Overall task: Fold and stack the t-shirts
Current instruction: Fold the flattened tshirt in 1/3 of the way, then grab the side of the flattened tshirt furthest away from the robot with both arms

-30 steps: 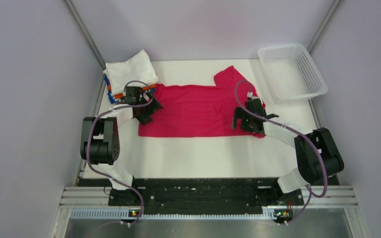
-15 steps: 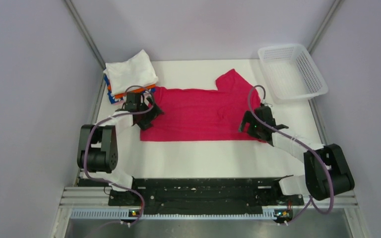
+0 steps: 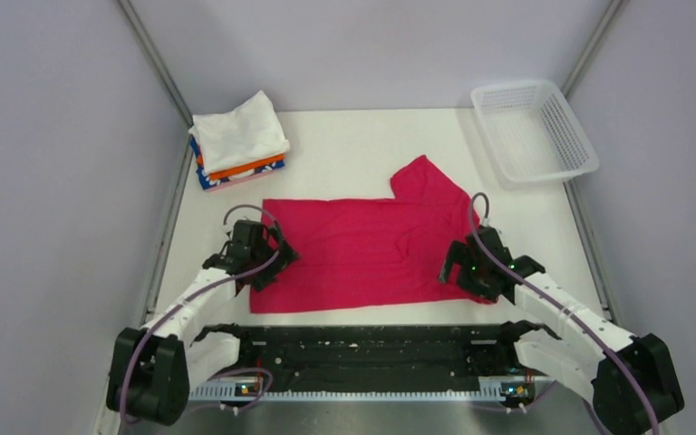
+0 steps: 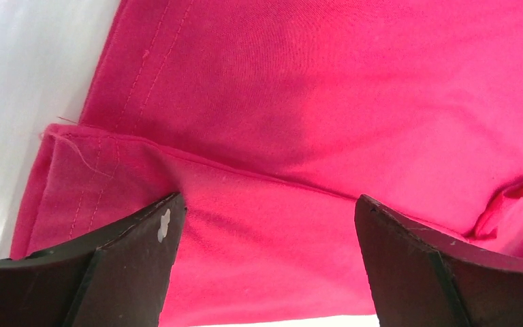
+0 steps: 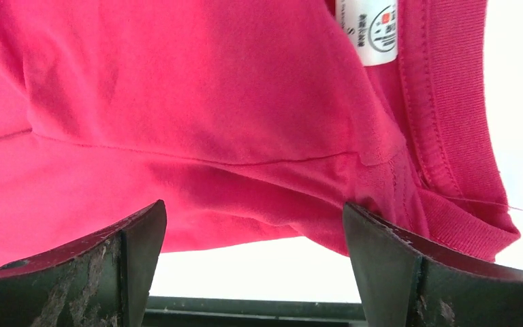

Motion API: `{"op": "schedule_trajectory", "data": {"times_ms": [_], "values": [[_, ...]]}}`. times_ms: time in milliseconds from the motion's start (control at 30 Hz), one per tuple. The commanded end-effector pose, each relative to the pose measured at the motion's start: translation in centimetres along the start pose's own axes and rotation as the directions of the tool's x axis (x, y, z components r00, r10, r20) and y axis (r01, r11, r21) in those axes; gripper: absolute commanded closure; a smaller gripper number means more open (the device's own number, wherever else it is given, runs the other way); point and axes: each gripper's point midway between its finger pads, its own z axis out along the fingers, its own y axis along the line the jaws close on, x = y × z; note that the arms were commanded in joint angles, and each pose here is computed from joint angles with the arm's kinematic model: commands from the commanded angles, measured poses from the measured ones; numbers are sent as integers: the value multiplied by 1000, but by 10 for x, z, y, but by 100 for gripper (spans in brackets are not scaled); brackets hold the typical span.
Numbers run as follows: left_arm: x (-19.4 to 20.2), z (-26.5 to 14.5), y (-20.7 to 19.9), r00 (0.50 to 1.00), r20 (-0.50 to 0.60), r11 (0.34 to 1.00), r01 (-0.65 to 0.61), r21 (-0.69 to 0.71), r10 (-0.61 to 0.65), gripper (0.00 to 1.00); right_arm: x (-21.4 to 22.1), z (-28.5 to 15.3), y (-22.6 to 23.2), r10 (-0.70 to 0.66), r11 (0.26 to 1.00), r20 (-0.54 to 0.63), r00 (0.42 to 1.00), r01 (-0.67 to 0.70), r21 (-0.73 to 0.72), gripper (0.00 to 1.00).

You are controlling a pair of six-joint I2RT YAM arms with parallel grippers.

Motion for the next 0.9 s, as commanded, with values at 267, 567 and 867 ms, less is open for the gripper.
{"op": "schedule_trajectory", "data": {"times_ms": [267,567,867], "values": [[-77,-35,-18,963,266,994,-13,-110,42,1,-70,-47,28,-55,998,222,974,55,6,1],[-166,-29,-47,928,370,983,35,-178,34,3,-156,-64,96,-52,987,447,893,115,-116,1],[-222,26,-58,940,332,956,25,-293,77,24,-216,-30,114,-75,994,524,848,108,-32,1]]}}
